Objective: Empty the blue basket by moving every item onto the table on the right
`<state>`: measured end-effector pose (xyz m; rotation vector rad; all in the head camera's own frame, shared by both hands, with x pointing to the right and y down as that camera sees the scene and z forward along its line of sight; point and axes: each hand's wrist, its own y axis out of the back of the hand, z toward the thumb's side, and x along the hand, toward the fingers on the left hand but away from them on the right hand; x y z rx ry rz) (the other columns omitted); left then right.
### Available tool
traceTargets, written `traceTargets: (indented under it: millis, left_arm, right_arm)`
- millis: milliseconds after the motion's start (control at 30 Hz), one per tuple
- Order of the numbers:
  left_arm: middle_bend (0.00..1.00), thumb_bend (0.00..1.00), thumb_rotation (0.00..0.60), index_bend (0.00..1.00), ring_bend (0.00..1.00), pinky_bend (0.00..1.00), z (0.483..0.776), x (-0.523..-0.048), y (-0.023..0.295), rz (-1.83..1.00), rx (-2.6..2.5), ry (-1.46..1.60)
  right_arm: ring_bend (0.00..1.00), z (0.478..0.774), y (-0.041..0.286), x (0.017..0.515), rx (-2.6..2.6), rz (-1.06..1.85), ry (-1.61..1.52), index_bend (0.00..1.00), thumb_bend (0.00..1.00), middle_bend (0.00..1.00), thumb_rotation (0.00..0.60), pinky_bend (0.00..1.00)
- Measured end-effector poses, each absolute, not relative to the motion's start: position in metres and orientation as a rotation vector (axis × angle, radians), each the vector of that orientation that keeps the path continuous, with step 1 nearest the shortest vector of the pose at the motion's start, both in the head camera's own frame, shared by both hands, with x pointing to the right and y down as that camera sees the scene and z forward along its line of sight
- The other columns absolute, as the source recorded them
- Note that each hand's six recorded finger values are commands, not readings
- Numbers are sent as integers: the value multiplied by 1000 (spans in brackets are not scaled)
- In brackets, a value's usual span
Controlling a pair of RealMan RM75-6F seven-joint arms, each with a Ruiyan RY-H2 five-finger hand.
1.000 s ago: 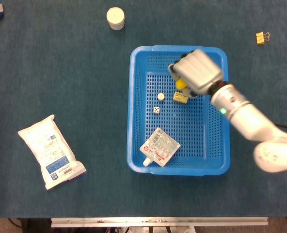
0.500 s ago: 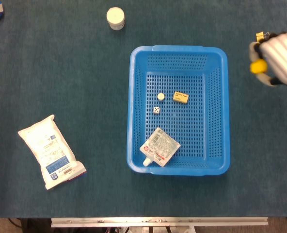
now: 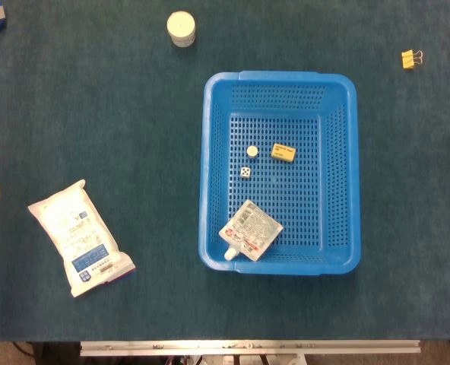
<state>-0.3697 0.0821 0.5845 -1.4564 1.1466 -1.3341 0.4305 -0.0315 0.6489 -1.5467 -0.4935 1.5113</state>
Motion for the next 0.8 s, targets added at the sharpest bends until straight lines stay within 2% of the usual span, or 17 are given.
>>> traceTargets:
  millis: [100,333,500,600,733,800]
  left_arm:
    - [276,299,600,393,259,149,585,-367,84,-1328,-1464,1141]
    - [276,298,600,393,259,149,586,-364,87,-1334,-1469,1138]
    - [276,299,600,393,259,149,587,-364,88,-1340,-1466,1138]
    - [276,298,600,393,259,149,587,-363,88,-1341,-1463,1141]
    - [276,299,600,393,259,149,585,-363,88,-1341,-1453,1145]
    - [276,299,600,393,259,149,584,-363,88,-1341,-1449,1148]
  right_arm:
    - [402,668,-27,431,-1568,1524,-475,507,252,519,600,471]
    - [290,696,-25,429,-1579,1548,-416,254,252,391,600,439]
    - [271,698,-29,419,-1588,1532,-410,195,252,364,600,435]
    - [275,691,-32,409,-1608,1498,-429,206,252,375,600,435]
    - [343,669,-39,387,-1660,1410,-479,329,252,453,600,476]
    - [366,655,-43,370,-1682,1339,-488,361,252,474,600,494]
